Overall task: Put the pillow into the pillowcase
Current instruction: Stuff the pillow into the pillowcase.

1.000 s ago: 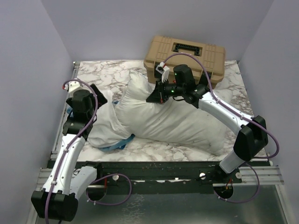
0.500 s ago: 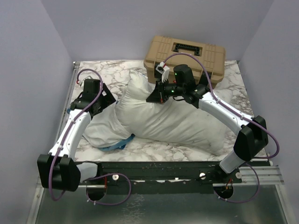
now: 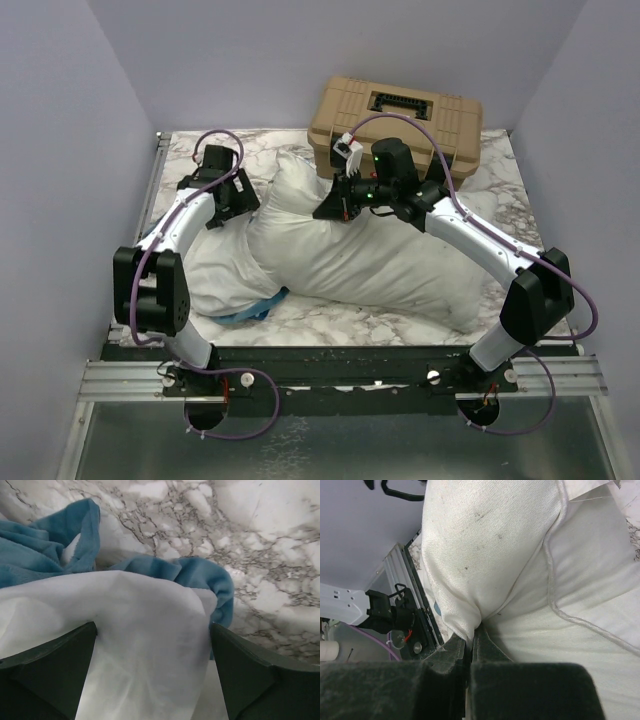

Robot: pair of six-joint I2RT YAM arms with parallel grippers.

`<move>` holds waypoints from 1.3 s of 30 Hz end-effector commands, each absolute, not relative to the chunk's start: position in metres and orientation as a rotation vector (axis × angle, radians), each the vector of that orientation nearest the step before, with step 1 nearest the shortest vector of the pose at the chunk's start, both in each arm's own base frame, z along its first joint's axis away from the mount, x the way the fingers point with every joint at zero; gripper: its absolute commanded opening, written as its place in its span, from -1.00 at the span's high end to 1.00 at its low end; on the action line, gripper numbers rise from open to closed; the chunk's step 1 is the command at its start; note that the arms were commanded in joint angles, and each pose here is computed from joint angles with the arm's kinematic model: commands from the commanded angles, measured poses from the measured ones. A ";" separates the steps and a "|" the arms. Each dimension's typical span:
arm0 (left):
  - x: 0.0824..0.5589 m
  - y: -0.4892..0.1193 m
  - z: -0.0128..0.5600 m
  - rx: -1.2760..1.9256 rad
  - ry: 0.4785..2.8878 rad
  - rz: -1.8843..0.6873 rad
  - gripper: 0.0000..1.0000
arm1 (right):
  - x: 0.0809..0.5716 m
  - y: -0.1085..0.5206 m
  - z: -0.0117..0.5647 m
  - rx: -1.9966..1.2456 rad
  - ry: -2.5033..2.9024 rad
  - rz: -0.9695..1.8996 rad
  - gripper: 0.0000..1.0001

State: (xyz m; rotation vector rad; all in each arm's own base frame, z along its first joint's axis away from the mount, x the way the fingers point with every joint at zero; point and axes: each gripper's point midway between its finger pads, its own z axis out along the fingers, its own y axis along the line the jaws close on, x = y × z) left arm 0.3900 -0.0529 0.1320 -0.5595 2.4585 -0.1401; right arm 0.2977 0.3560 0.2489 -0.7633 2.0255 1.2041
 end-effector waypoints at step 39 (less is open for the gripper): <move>0.381 -0.158 0.324 -0.544 2.031 -0.882 1.00 | 0.285 0.368 0.386 -0.743 1.745 1.584 1.00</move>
